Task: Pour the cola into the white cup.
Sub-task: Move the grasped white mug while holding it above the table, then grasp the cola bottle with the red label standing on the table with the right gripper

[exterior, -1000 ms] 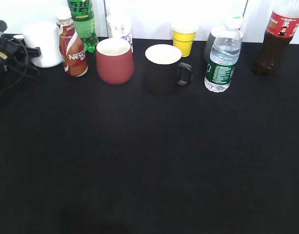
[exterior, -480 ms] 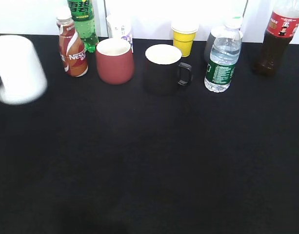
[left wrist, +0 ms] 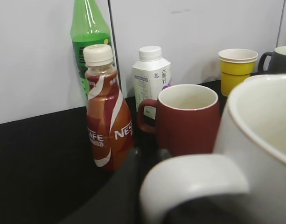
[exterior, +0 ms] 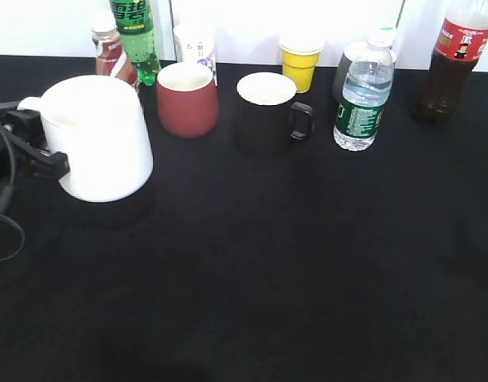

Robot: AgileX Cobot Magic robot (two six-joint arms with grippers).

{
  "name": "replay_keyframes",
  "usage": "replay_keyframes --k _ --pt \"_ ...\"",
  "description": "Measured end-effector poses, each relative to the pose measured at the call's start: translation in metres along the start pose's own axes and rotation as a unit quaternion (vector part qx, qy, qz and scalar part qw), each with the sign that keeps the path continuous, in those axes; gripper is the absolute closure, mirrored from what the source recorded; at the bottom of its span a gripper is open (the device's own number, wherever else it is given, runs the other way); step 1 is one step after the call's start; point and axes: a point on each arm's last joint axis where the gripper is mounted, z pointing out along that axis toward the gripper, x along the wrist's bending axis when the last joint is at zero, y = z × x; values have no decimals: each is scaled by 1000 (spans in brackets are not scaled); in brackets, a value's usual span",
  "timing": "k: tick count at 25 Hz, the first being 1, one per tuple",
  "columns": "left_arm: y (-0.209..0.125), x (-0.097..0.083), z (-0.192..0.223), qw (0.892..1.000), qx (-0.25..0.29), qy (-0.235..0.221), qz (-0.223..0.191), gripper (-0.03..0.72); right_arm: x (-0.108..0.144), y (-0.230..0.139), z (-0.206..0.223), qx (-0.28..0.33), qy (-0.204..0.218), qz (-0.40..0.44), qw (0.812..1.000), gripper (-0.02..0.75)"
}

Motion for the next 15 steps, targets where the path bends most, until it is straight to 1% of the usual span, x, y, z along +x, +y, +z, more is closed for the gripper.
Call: replay_keyframes --k 1,2,3,4,6,8,9,11,12,15 --pt "0 0 0 1000 0 0 0 627 -1 -8 22 0 -3 -1 1000 95" --pt "0 0 0 1000 0 0 0 628 -2 -19 44 4 -6 -2 1000 84" --pt "0 0 0 1000 0 0 0 628 -4 -32 64 -6 -7 -4 1000 80" --pt "0 0 0 1000 0 0 0 628 -5 -45 81 -16 -9 -6 1000 80" --pt "0 0 0 1000 0 0 0 628 -6 -80 117 -3 1 -16 1000 117" --pt "0 0 0 1000 0 0 0 628 -1 -112 153 19 40 -33 999 140" --pt "0 0 0 1000 0 0 0 628 0 -124 169 29 46 -35 998 135" --pt "0 0 0 1000 0 0 0 628 -1 -135 200 21 48 -35 998 99" --pt "0 0 0 1000 0 0 0 628 -1 -134 215 7 49 -33 998 86" --pt "1 0 0 1000 -5 0 0 628 -1 -135 247 -2 48 -33 998 77"
